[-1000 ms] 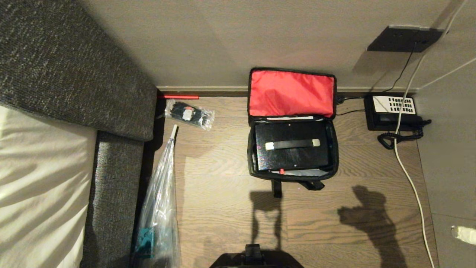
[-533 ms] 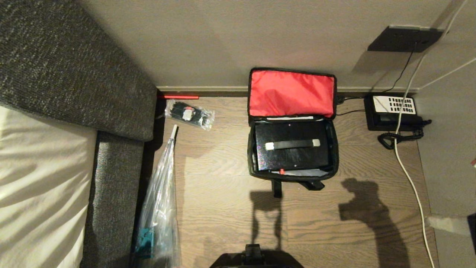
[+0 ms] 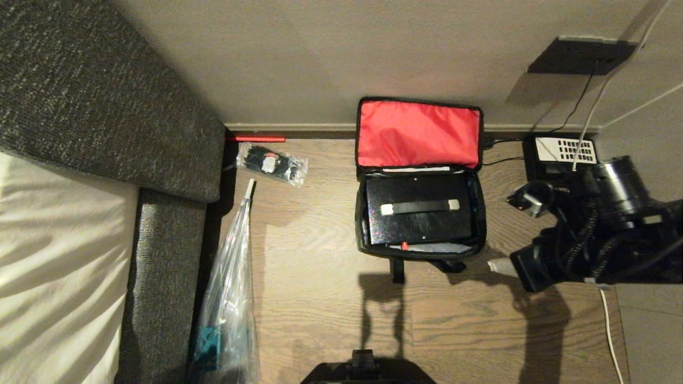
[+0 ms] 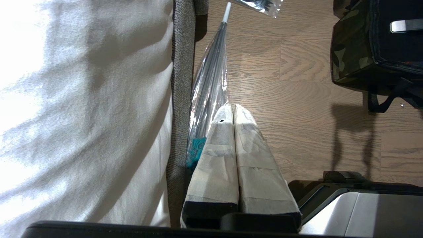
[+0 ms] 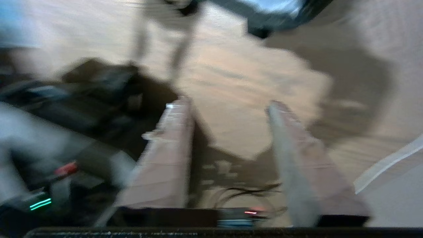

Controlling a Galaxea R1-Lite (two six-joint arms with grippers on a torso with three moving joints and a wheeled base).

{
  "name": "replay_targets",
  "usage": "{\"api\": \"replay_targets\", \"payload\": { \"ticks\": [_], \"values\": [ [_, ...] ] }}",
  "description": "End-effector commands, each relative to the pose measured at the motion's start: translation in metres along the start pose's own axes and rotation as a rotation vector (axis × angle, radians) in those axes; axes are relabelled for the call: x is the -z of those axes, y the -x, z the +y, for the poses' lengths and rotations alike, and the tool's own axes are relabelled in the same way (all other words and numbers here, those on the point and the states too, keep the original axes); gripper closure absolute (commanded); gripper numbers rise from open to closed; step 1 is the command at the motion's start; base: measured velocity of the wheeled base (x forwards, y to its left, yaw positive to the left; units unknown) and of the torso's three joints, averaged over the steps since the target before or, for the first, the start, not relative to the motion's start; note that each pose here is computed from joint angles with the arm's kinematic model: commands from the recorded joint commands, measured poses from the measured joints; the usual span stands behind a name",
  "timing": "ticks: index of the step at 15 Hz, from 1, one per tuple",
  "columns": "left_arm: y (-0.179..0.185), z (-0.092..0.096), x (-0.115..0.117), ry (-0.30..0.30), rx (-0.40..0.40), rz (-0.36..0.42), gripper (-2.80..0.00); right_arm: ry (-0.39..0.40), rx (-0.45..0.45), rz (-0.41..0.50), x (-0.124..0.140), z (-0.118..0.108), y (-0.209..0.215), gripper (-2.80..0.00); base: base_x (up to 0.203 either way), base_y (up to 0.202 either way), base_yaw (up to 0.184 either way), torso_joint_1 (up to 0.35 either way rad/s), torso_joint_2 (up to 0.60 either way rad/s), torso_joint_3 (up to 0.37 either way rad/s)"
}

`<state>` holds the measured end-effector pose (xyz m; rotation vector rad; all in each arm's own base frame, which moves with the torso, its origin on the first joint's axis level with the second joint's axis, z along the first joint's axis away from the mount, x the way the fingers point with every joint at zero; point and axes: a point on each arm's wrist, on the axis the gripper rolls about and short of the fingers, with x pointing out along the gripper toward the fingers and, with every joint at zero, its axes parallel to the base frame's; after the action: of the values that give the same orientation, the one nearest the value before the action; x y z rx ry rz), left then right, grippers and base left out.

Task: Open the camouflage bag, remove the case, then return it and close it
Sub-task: Grip the handle

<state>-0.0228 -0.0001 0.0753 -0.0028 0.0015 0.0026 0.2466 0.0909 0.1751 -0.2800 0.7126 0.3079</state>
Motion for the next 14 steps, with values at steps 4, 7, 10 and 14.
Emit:
{"api": "replay_targets", "payload": {
  "ticks": [4, 7, 10, 14],
  "values": [
    [0.0, 0.0, 0.0, 0.0, 0.0, 0.0, 0.0, 0.395, 0.261, -0.004, -0.021, 0.063, -0.068, -2.8, 0.0, 0.0, 0.0, 0.0, 0.0, 0.0],
    [0.0, 0.0, 0.0, 0.0, 0.0, 0.0, 0.0, 0.736, 0.317, -0.112, -0.029, 0.068, -0.068, -2.8, 0.0, 0.0, 0.0, 0.0, 0.0, 0.0],
    [0.0, 0.0, 0.0, 0.0, 0.0, 0.0, 0.0, 0.965, 0.424, -0.226, -0.022, 0.071, -0.076, -2.8, 0.0, 0.0, 0.0, 0.0, 0.0, 0.0],
    [0.0, 0.0, 0.0, 0.0, 0.0, 0.0, 0.0, 1.262, 0.662, -0.303, -0.019, 0.07, -0.1, -2.8, 0.0, 0.0, 0.0, 0.0, 0.0, 0.0]
  ]
}}
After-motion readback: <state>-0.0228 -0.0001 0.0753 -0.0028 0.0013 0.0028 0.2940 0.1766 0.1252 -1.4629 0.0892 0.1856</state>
